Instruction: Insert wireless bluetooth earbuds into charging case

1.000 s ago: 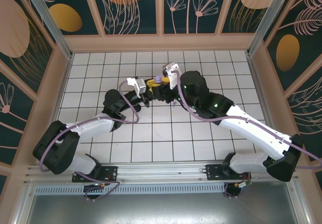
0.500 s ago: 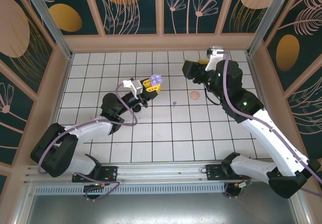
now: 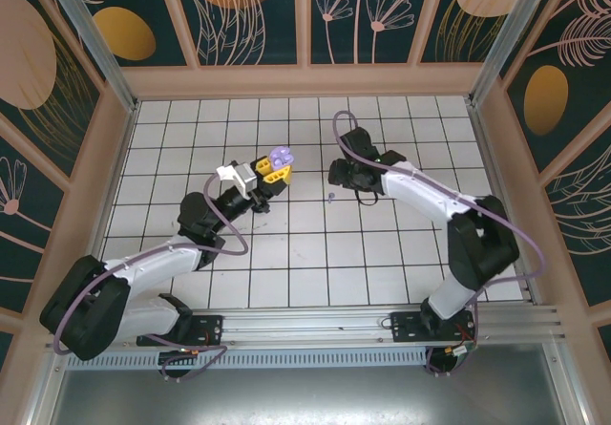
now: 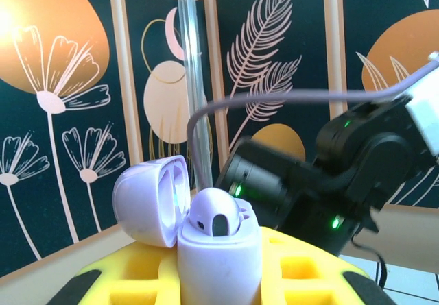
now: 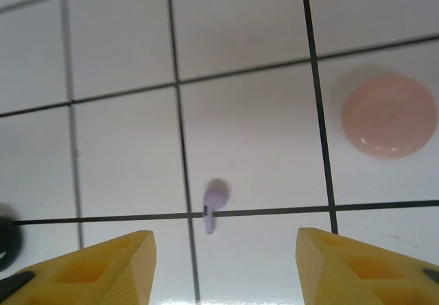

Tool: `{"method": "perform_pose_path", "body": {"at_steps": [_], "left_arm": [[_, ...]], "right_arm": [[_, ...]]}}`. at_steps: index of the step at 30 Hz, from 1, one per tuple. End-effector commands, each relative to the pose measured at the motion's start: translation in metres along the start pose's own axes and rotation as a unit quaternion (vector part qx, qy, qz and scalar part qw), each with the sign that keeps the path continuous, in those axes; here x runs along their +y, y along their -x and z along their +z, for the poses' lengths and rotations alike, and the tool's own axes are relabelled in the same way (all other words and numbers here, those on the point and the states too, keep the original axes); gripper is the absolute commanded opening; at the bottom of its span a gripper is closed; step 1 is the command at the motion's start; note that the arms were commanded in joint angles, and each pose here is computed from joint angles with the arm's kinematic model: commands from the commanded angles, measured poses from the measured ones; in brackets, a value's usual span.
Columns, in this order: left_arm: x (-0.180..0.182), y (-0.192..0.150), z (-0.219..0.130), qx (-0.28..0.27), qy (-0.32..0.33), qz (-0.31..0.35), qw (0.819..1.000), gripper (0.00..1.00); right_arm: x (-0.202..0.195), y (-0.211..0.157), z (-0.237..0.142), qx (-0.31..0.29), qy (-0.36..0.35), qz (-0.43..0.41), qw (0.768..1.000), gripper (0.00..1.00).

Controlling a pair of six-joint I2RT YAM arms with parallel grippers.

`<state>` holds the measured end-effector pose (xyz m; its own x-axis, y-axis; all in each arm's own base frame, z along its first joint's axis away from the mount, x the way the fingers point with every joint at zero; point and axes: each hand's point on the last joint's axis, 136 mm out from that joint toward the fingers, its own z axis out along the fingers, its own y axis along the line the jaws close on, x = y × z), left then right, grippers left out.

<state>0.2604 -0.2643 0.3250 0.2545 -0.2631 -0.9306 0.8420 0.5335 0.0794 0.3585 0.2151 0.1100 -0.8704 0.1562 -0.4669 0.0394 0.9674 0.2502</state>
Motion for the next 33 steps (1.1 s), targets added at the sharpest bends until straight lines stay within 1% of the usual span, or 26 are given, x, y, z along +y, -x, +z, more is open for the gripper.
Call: {"method": "perform_pose_path", "body": {"at_steps": [1, 8, 14, 24, 33], "left_arm": [[0.000, 0.010, -0.006, -0.018, 0.010, 0.022, 1.000, 0.00], [0.000, 0.007, -0.012, -0.019, 0.019, 0.028, 0.999, 0.00], [-0.001, 0.005, -0.014, -0.018, 0.018, 0.033, 0.999, 0.00], [-0.002, 0.003, -0.014, -0.016, 0.015, 0.040, 0.999, 0.00], [-0.001, 0.001, -0.014, -0.014, 0.015, 0.043, 0.999, 0.00]], "right_arm": [[0.000, -0.002, 0.014, 0.021, -0.014, 0.032, 0.999, 0.55], [0.003, -0.012, 0.048, 0.054, -0.043, 0.049, 0.996, 0.48], [0.006, -0.018, 0.066, 0.066, -0.063, 0.049, 0.995, 0.46], [0.005, -0.030, 0.084, 0.085, -0.080, 0.044, 0.992, 0.41], [0.009, -0.037, 0.089, 0.091, -0.081, 0.038, 0.992, 0.40]]}}
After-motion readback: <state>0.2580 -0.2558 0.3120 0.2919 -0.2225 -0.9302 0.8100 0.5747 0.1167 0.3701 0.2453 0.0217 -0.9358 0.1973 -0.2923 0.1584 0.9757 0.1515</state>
